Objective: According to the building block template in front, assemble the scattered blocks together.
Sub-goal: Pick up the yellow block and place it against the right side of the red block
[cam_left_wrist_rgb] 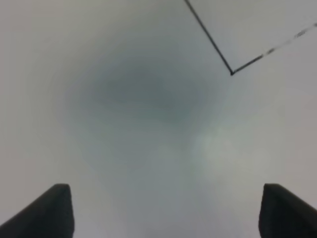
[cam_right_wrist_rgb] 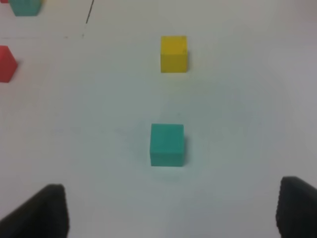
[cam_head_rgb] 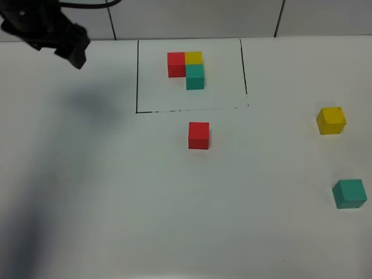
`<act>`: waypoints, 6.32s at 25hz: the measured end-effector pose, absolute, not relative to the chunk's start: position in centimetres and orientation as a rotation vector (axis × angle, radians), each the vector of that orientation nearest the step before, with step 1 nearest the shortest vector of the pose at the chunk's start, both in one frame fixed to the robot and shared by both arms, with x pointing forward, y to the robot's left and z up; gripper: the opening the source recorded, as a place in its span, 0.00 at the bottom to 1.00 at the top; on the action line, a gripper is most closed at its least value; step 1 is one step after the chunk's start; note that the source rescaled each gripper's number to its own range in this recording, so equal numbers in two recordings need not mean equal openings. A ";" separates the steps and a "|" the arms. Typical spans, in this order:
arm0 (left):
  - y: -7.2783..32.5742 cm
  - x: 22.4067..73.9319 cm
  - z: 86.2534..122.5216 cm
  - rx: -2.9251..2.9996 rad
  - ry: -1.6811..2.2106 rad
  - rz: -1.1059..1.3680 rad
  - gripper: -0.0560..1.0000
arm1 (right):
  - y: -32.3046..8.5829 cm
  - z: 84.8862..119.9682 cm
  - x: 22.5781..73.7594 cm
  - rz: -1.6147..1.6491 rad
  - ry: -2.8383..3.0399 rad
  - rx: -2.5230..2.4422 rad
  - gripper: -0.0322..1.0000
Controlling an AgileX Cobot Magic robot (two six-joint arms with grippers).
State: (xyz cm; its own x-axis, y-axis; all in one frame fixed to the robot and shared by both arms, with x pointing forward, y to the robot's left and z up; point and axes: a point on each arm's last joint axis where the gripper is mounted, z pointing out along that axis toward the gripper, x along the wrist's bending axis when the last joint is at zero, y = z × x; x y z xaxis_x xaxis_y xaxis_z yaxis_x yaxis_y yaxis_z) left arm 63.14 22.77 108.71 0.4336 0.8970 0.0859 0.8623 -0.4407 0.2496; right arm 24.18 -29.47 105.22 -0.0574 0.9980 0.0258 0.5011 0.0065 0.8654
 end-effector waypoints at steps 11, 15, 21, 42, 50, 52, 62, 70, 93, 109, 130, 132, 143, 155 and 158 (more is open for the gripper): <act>27.9 50.7 111.6 2.257 1.776 0.529 0.96 | -29.5 105.2 24.2 0.968 1.632 1.564 0.73; 28.8 45.2 112.6 2.134 1.792 0.631 0.96 | -29.5 105.2 24.2 0.968 1.632 1.564 0.73; 29.7 37.8 113.2 1.949 1.781 0.737 0.96 | -29.5 105.2 24.2 0.968 1.632 1.564 0.73; 30.1 25.3 105.2 1.723 1.653 0.718 0.96 | -29.5 105.2 24.2 0.968 1.632 1.564 0.73; 29.7 23.9 104.7 1.751 1.496 0.747 0.96 | -29.5 105.2 24.2 0.969 1.632 1.564 0.73; 29.7 23.8 104.7 1.748 1.489 0.751 0.96 | -29.5 105.2 24.2 0.969 1.632 1.564 0.73; 29.8 22.8 104.6 1.702 1.447 0.793 0.96 | -29.5 105.2 24.2 0.969 1.632 1.564 0.73; 29.7 22.8 104.6 1.666 1.501 0.822 0.96 | -29.5 105.2 24.2 0.969 1.632 1.564 0.73; 29.7 22.9 104.6 1.644 1.533 0.839 0.96 | -29.1 105.3 24.2 1.029 1.640 1.581 0.73; 29.7 22.9 104.6 1.644 1.533 0.839 0.96 | -29.4 109.3 37.0 0.674 1.856 1.823 0.73; 29.7 22.9 104.6 1.644 1.533 0.839 0.96 | -28.7 97.6 61.1 0.358 2.152 1.952 0.73; 29.7 22.9 104.6 1.644 1.533 0.839 0.96 | -28.7 96.7 62.1 0.351 2.158 1.964 0.73; 29.7 22.9 104.6 1.644 1.533 0.839 0.96 | -28.5 91.2 64.4 0.274 2.231 2.027 0.73; 29.7 22.9 104.6 1.644 1.533 0.839 0.96 | -28.7 90.5 64.5 0.250 2.206 2.051 0.05; 29.7 22.9 104.6 1.644 1.533 0.839 0.96 | -28.9 90.5 64.5 0.232 2.201 2.045 0.04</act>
